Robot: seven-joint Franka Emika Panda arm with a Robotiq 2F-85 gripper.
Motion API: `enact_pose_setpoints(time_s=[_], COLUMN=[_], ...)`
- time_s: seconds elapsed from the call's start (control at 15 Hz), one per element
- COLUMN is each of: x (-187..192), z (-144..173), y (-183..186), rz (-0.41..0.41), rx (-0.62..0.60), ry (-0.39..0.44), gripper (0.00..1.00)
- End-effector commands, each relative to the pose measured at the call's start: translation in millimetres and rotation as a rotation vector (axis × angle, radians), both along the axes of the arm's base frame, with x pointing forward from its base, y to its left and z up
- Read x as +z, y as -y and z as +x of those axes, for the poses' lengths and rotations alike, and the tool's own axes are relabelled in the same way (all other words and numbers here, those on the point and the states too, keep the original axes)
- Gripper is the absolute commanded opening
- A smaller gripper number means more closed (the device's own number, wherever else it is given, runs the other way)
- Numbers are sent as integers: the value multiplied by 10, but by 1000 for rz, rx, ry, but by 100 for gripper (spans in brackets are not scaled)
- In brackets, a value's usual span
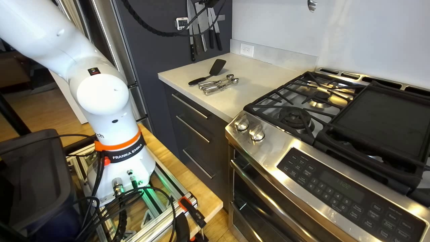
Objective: Open the top right cupboard door
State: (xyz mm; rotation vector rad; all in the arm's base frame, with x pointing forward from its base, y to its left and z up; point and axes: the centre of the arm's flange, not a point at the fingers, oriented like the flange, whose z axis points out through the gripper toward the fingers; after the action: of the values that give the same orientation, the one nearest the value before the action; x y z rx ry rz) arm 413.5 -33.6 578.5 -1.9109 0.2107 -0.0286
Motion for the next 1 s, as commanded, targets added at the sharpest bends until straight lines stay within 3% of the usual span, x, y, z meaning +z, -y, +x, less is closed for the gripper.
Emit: enact_pose_setpoints(time_s=[0.0, 0.47, 0.93], x=[255, 546, 624], z=[7, -19, -2], y=[-102, -512, -837], rz=[91, 163, 206], rx=[-179, -526, -776], ry=[1, 76, 109], gripper=[100, 100, 100])
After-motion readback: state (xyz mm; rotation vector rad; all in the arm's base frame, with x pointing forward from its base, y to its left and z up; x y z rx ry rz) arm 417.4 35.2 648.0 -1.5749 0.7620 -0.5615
